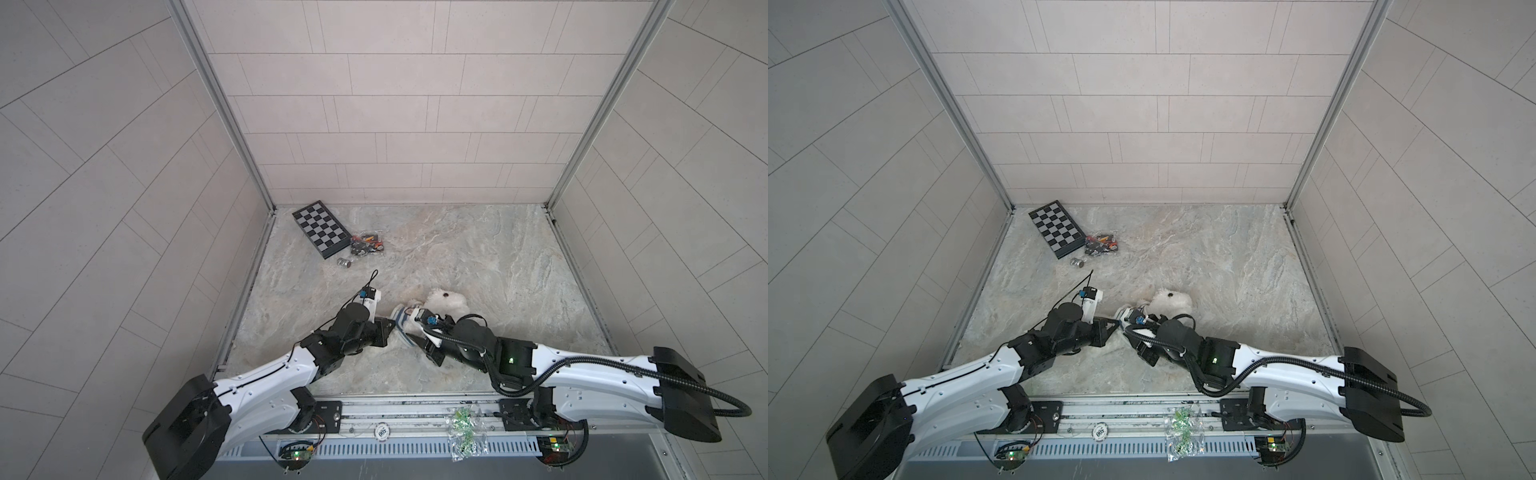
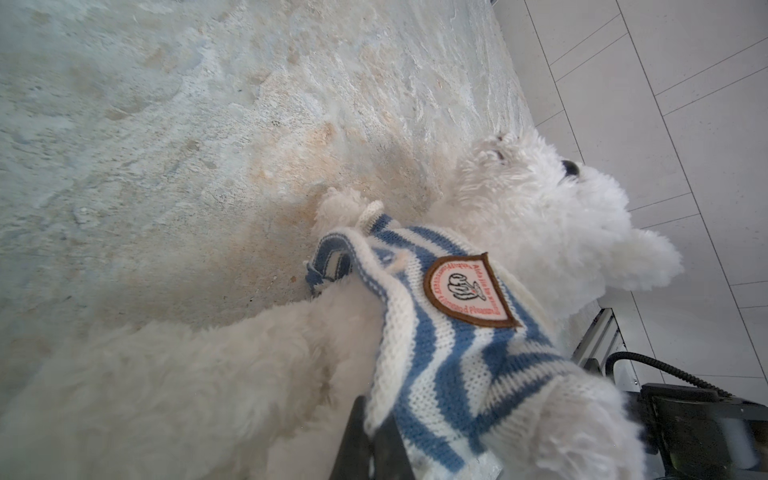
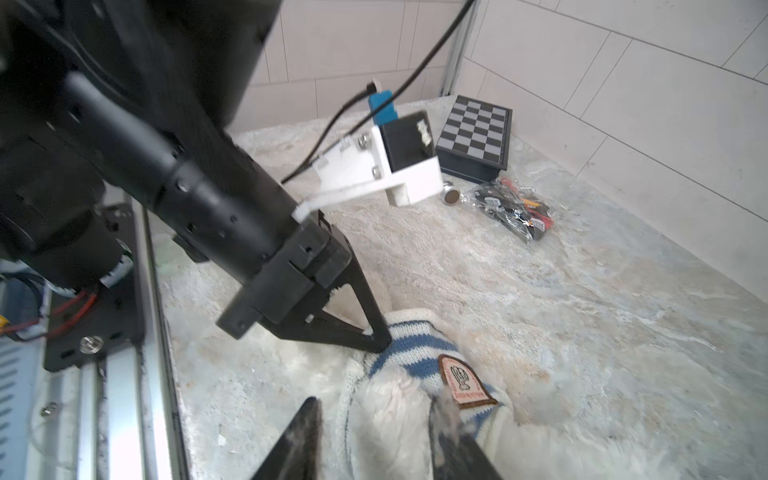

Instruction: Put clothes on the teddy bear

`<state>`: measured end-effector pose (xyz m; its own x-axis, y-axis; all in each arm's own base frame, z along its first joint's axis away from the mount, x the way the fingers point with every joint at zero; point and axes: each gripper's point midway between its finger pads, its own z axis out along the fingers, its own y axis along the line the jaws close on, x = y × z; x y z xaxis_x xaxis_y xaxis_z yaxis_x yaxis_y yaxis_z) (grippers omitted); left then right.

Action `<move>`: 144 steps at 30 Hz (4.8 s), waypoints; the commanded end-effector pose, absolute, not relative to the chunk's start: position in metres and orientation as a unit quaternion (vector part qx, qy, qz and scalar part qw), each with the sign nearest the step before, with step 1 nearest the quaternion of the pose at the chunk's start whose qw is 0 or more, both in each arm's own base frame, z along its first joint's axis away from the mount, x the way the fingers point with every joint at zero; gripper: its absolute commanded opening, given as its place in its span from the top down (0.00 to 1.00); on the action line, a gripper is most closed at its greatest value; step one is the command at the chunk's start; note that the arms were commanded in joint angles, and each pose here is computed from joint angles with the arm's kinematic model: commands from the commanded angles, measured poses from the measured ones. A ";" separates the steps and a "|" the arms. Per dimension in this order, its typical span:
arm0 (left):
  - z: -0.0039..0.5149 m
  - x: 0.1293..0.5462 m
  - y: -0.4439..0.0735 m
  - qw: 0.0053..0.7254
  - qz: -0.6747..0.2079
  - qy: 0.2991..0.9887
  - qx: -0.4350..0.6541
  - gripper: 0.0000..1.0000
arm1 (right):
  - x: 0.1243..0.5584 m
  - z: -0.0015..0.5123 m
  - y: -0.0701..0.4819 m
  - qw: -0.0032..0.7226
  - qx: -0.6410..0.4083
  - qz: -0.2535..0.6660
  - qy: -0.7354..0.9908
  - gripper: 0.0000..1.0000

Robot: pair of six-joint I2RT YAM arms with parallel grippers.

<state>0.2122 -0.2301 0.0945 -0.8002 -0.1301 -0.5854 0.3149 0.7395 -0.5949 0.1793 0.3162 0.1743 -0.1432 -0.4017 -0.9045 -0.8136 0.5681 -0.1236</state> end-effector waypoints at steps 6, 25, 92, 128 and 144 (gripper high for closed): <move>0.100 0.214 -0.233 0.315 -0.366 0.874 0.052 1.00 | 0.194 0.167 0.325 0.502 -0.431 0.150 0.734 0.55; 0.098 0.215 -0.219 0.329 -0.334 0.882 0.053 1.00 | 0.196 0.211 0.289 0.558 -0.367 0.156 0.728 1.00; 0.123 0.219 -0.225 0.348 -0.349 0.867 0.071 1.00 | 0.171 0.179 0.344 0.475 -0.448 0.254 0.714 0.88; 0.117 0.210 -0.218 0.332 -0.313 0.883 0.112 1.00 | 0.190 0.221 0.307 0.523 -0.337 0.286 0.729 1.00; 0.109 0.212 -0.215 0.332 -0.301 0.888 0.107 1.00 | 0.203 0.215 0.285 0.544 -0.284 0.260 0.745 1.00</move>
<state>0.2084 -0.2211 0.1125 -0.7629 -0.0194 -0.6462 0.3993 0.7719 -0.4946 0.1916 0.2981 0.1982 -0.2652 -0.2302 -0.9363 -0.7653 0.6410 0.0591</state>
